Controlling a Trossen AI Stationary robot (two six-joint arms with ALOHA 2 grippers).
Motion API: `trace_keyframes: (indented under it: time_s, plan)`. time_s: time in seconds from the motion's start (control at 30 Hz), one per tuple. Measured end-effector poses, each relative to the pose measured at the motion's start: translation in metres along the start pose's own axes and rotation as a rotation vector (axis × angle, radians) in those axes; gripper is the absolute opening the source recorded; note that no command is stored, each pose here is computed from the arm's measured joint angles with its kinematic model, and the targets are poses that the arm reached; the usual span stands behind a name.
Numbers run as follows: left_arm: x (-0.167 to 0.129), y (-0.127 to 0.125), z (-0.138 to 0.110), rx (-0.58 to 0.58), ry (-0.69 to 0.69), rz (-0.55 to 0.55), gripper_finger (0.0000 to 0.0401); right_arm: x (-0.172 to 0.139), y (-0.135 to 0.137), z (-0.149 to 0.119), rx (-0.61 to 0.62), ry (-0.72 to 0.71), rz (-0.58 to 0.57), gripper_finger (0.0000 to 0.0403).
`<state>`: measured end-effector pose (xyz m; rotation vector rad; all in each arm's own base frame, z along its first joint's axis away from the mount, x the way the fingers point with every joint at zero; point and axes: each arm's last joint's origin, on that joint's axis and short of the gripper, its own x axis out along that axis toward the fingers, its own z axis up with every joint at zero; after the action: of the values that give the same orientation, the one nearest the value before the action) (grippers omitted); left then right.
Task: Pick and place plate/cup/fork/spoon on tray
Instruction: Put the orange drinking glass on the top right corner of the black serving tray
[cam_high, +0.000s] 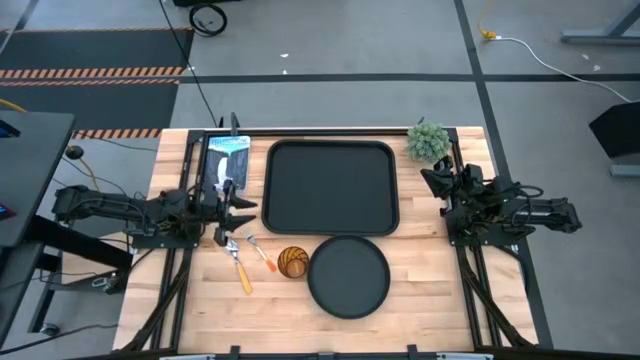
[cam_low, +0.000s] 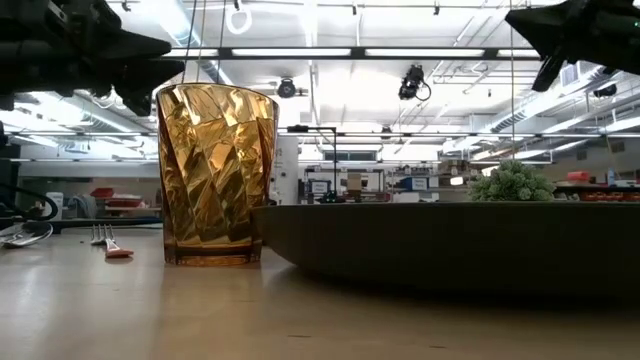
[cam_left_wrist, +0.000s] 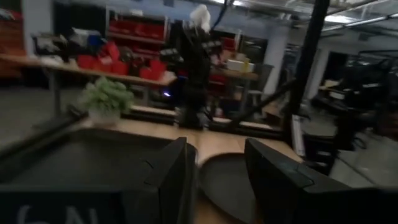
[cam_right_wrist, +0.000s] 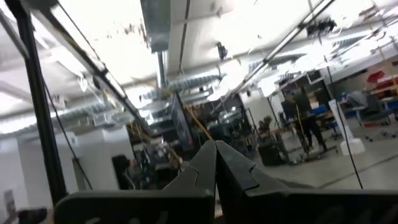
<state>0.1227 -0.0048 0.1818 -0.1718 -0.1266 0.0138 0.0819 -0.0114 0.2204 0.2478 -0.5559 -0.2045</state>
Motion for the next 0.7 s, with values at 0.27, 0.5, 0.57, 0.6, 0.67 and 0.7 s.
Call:
trace_keyframes:
  time_s: [0.27,0.5,0.57,0.6,0.67,0.7]
  plan:
    - [0.009,0.0,-0.018,-0.188,0.171,0.01,0.0172,0.004,0.0,-0.004,0.023,0.033,0.005,0.0009]
    - [0.035,-0.017,-0.01,-0.221,0.321,-0.035,0.0172,0.007,0.001,-0.01,0.032,0.087,0.033,0.0009]
    - [0.044,-0.023,-0.006,-0.216,0.362,-0.044,0.0172,0.008,0.001,-0.011,0.033,0.097,0.035,0.0009]
    - [0.049,-0.025,-0.004,-0.212,0.386,-0.043,0.0172,0.008,0.001,-0.012,0.032,0.099,0.035,0.0009]
    - [0.057,-0.029,-0.002,-0.207,0.453,-0.034,0.0172,0.008,0.002,-0.012,0.032,0.101,0.039,0.0009]
    - [0.06,-0.031,-0.001,-0.208,0.487,-0.026,0.0172,0.008,0.002,-0.012,0.03,0.103,0.045,0.0009]
